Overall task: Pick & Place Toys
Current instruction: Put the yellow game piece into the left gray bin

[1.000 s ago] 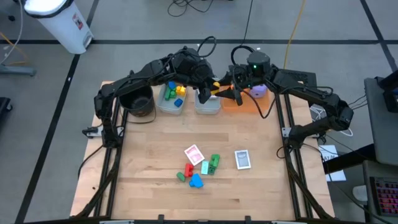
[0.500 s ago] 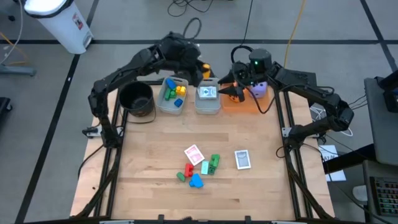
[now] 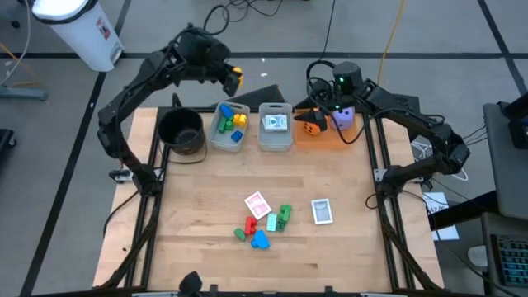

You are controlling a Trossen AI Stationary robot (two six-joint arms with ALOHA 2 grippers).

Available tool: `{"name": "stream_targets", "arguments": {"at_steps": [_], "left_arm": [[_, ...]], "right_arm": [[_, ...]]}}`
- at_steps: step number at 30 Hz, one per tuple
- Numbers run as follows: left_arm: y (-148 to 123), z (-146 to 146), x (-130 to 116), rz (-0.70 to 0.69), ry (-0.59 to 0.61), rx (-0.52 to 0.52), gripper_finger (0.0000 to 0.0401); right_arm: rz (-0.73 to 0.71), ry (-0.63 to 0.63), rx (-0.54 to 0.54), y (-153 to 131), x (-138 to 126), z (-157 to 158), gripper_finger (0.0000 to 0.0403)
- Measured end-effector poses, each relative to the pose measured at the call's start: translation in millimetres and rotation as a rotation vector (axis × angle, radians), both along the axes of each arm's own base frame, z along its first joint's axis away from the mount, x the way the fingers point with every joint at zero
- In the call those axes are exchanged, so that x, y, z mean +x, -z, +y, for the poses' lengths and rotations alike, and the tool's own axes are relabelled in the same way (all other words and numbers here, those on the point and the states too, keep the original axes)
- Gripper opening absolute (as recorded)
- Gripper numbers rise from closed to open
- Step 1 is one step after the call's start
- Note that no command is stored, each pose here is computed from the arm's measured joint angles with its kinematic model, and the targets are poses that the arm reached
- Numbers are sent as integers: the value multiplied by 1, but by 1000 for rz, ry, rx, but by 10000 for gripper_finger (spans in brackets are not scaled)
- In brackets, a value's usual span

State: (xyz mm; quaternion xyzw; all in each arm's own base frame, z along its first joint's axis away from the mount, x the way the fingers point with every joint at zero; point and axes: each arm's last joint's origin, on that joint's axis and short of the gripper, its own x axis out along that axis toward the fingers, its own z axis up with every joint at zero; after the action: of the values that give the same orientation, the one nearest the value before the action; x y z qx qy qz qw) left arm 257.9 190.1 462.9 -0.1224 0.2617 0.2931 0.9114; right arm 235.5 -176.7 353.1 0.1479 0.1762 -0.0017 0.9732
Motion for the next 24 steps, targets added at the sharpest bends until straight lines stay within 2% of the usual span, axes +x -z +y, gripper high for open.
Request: {"name": "stream_targets", "arguments": {"at_steps": [5,10,18,24], "left_arm": [[22,-5,-1,3,-18,-20,107],[48,-16,-8,-74,-48,-34,107],[94,-39,-27,-106,-183,-58,107],[137,-55,-24,-158,-295,-57,107]], "right_arm": [[0,0,0,0,0,0,243],[2,11,25,0,0,0,242],[9,32,29,0,0,0,242],[17,55,28,1,2,1,242]]}}
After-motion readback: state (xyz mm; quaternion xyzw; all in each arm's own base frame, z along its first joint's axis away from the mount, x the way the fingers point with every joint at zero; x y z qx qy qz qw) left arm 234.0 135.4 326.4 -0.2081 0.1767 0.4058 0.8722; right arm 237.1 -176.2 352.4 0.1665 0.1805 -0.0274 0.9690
